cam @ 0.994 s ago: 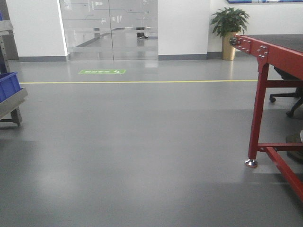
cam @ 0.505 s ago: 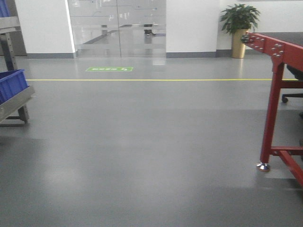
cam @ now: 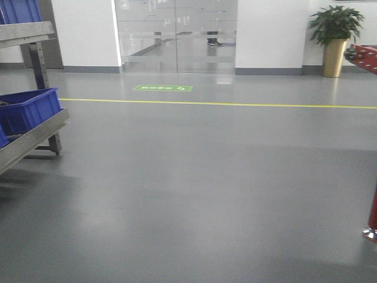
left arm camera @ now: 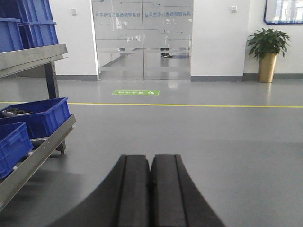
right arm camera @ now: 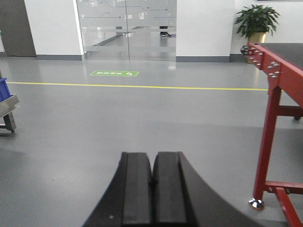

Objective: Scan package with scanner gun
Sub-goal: 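Drive the base forward and turn toward the red-framed table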

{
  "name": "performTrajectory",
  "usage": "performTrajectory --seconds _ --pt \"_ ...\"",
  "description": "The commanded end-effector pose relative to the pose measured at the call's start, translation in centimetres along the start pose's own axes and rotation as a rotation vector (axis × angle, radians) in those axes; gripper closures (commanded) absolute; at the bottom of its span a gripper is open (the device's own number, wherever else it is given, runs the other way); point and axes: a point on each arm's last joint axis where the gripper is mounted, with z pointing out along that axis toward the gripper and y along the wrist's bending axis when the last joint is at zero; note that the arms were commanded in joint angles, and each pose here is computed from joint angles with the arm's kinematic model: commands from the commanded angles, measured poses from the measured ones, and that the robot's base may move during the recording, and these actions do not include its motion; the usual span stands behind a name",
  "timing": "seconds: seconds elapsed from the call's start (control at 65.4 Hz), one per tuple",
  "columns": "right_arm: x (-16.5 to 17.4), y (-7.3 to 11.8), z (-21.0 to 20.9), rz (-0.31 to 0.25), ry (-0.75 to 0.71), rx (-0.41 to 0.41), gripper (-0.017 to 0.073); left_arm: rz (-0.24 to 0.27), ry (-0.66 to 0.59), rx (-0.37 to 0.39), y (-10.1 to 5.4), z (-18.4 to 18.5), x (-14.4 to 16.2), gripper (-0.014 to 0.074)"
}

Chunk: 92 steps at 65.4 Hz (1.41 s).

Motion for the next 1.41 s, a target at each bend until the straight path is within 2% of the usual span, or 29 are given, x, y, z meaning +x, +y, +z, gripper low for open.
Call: performTrajectory --seconds 0.0,1.391 --pt "-0.24 -0.05 -0.03 -0.004 -0.027 0.007 0.0713 -0.009 -0.021 0.004 -0.01 -0.05 -0.25 0.0704" --pt "-0.24 -0.05 -0.03 -0.004 -0.027 0.007 0.0713 -0.009 -0.021 0.004 -0.01 -0.05 -0.25 0.0704"
